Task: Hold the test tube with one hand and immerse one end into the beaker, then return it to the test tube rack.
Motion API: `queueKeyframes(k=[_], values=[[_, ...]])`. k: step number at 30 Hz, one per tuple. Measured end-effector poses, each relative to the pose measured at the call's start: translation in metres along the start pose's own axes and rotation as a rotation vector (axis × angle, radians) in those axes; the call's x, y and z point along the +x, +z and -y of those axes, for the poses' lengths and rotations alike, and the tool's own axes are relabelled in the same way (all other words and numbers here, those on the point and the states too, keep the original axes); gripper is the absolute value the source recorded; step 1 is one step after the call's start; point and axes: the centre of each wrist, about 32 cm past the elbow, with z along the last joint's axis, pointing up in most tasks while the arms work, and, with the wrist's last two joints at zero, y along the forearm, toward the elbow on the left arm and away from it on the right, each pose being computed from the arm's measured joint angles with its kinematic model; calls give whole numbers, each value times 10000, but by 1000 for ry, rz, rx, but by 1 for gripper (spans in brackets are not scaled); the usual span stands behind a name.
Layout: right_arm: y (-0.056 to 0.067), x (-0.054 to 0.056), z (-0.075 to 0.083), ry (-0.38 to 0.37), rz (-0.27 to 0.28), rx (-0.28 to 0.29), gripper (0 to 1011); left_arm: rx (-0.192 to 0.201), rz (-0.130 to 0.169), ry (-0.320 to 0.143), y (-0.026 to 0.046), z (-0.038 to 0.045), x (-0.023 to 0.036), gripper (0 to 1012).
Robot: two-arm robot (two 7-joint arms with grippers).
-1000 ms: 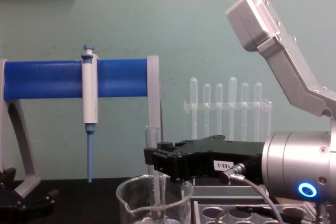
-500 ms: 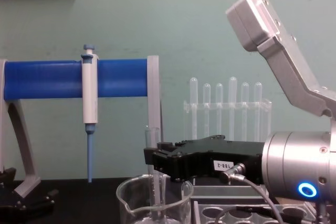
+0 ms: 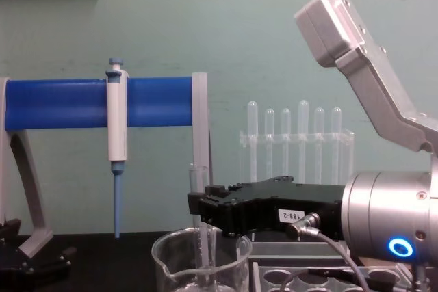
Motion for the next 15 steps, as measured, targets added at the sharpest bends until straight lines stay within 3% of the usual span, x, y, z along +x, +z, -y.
queueKeyframes(k=[13, 15], values=[[3, -1, 0, 0, 1, 1, 222, 0, 0, 0, 0, 0, 0, 1000], [48, -13, 7, 4, 8, 13, 222, 0, 0, 0, 0, 0, 0, 1000]])
